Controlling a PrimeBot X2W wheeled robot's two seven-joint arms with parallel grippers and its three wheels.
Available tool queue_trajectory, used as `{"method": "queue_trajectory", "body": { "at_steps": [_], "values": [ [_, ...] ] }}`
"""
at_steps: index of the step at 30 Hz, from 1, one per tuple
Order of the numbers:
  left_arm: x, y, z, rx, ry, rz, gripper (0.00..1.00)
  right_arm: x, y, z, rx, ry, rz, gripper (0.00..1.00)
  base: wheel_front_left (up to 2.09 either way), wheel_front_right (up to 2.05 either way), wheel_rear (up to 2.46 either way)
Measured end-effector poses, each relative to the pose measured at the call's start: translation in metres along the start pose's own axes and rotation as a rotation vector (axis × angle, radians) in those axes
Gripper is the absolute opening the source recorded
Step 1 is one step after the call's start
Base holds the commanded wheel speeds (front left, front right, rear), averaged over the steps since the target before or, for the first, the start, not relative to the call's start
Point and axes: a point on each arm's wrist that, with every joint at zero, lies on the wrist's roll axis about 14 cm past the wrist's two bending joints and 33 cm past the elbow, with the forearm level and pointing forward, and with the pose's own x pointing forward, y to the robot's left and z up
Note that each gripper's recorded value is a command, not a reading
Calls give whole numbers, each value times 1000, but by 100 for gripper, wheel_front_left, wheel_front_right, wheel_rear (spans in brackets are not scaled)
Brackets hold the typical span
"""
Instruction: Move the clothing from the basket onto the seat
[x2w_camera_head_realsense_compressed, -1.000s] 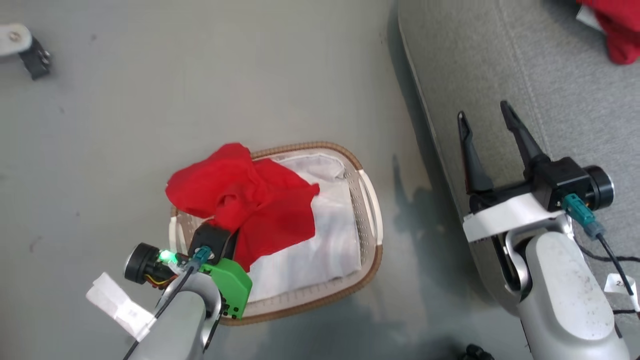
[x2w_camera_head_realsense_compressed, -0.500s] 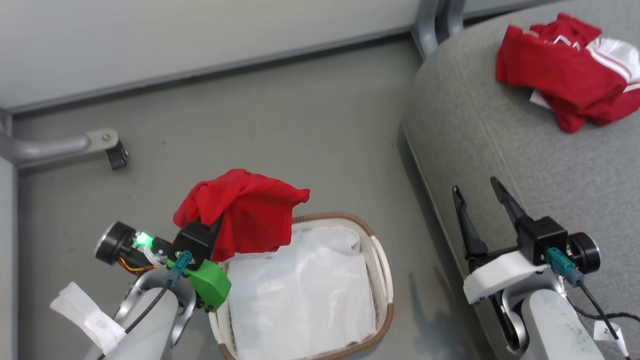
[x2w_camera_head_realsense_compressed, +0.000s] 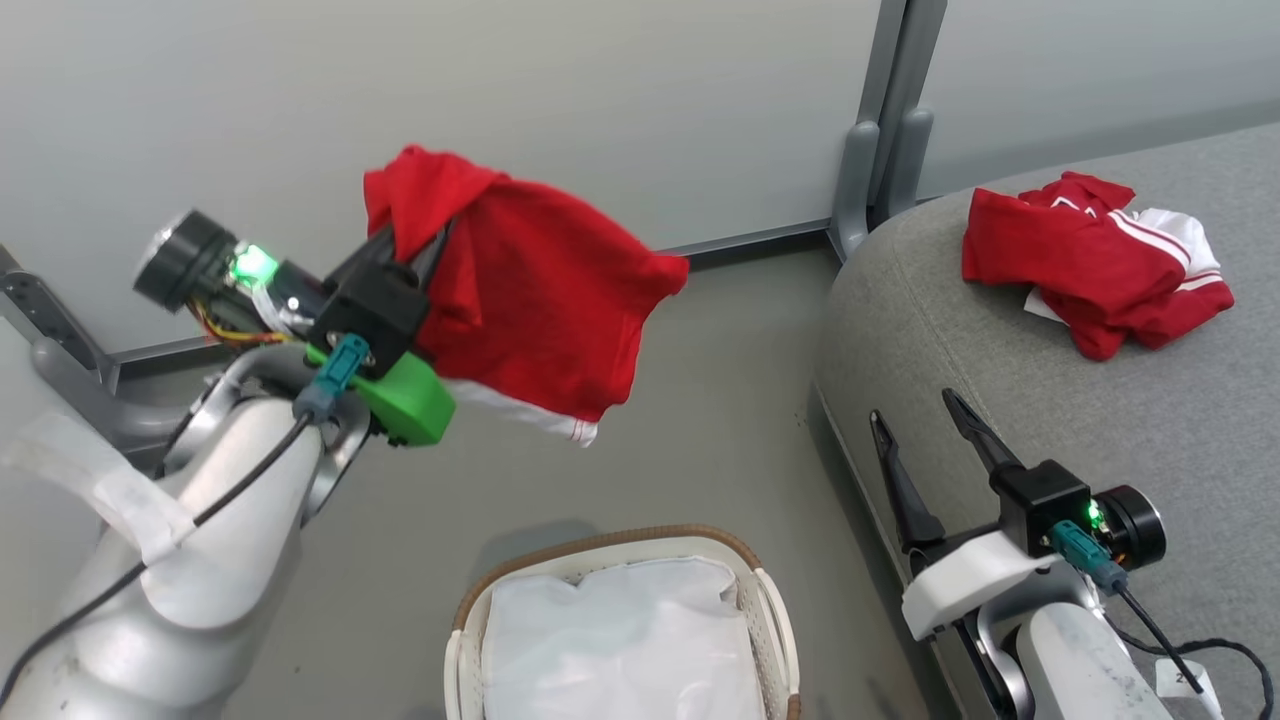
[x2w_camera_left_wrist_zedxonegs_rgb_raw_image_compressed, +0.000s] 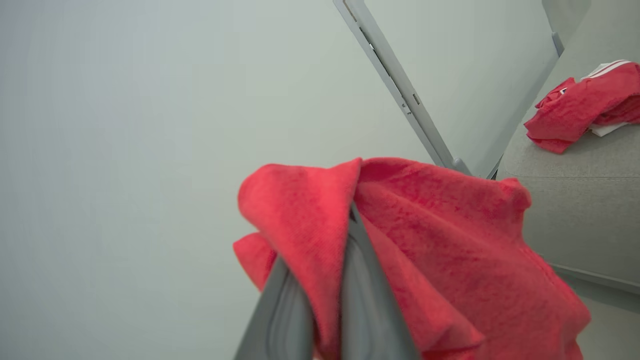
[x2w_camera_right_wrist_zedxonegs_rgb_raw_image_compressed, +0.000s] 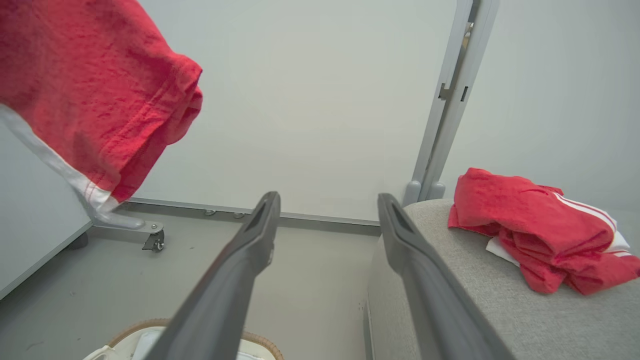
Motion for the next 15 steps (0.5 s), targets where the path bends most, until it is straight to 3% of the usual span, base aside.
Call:
{"method": "queue_trajectory", "body": {
  "at_steps": [5,15],
  "values": [
    [10,3,29,32,-57,-23,0,7,9,9,-8,-23,31,100,0,0,0],
    [15,-24,54,29,-120,-118,0,24,37,21,-21,-53,130,100,0,0,0]
  ]
}}
